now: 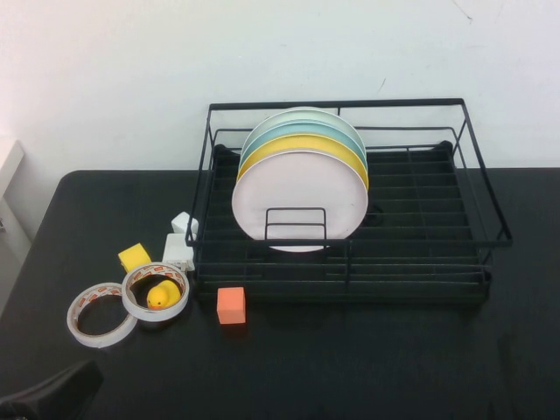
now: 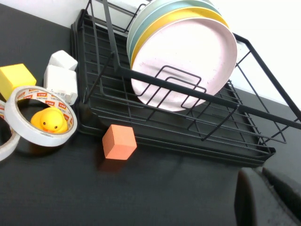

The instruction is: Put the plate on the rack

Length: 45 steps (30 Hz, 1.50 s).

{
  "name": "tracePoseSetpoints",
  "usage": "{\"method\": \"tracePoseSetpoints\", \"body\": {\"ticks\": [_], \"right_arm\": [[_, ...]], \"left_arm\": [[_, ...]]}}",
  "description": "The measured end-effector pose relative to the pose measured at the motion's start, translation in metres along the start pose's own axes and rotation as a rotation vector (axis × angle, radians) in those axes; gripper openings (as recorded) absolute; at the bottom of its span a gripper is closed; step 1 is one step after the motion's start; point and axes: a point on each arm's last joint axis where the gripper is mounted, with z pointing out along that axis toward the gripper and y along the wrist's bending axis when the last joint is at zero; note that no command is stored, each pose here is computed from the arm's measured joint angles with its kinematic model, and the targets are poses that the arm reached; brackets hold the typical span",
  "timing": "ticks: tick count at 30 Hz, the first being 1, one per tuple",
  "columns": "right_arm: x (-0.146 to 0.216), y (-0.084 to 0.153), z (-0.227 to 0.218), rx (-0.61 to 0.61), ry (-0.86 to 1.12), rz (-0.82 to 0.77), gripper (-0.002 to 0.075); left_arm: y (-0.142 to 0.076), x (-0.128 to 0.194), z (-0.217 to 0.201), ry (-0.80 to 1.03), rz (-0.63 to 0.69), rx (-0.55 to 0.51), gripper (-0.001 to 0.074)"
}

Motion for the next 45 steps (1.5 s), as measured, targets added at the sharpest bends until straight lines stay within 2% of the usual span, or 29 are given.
{"method": "tracePoseSetpoints", "body": {"ticks": [25,31,35,38,45], "right_arm": [[0.0,0.0,0.0,0.0,0.002,0.004,-0.0001],[0.0,0.0,0.0,0.0,0.002,0.012,-0.0001],[0.0,0.0,0.0,0.0,0.002,0.012,-0.0001],[0.0,0.0,0.0,0.0,0.002,0.013,-0.0001],[0.0,0.0,0.0,0.0,0.004,0.015,-0.0001]], "left_arm": [[0.0,0.0,0.0,0.0,0.002,0.0,-0.0002],[0.004,-0.002,0.0,-0.02,0.002,-0.04,-0.0002],[0.004,-0.004,0.0,-0.067,0.06,-0.021,-0.0002],[0.005,-0.006,0.0,-0.135,0.054,-0.003,-0.0002],[0.02,0.011,-0.001,-0.202,0.179,0.021,-0.0002]]}}
